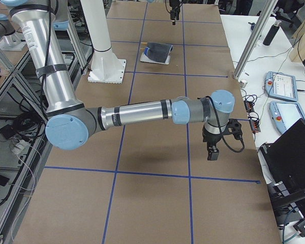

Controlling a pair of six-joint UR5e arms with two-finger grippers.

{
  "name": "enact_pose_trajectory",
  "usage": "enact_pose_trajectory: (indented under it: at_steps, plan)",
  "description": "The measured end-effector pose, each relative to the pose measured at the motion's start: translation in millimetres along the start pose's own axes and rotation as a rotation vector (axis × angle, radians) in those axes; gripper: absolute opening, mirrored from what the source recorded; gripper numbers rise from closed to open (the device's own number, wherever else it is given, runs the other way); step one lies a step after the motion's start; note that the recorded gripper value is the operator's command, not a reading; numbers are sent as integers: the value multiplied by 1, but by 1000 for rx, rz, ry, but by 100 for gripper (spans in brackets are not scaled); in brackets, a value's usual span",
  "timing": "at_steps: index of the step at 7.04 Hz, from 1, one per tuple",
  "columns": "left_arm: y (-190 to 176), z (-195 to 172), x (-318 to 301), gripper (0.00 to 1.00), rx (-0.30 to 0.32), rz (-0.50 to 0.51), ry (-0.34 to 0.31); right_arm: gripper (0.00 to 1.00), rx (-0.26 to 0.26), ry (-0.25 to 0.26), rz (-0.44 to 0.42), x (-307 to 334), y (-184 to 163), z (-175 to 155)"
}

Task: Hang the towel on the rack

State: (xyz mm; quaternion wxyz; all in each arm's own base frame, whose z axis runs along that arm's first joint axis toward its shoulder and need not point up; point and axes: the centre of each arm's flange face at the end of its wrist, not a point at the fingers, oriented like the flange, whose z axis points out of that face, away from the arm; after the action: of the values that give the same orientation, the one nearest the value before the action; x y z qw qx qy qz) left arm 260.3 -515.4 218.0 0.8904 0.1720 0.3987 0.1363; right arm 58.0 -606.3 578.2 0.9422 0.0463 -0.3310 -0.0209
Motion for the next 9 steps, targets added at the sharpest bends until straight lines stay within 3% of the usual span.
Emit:
enact_pose_trajectory:
  at_steps: [1,2,4,6,8,9]
  plan:
    - [-21,-2,-78,99,-42,102,-92,100,-15,2,30,20,19,8]
    - [-31,-8,-167,99,-97,150,-144,100,-22,3,45,33,30,11]
    - [-11,-23,-336,99,-178,114,-113,100,-29,3,37,51,45,13]
    - [54,-25,-449,99,-199,20,-54,100,-33,4,11,68,59,15]
    - [138,-7,-500,99,-183,-25,-54,100,-41,4,11,75,69,20]
    - [162,-4,-505,99,-184,-31,-62,100,-45,3,14,77,73,23]
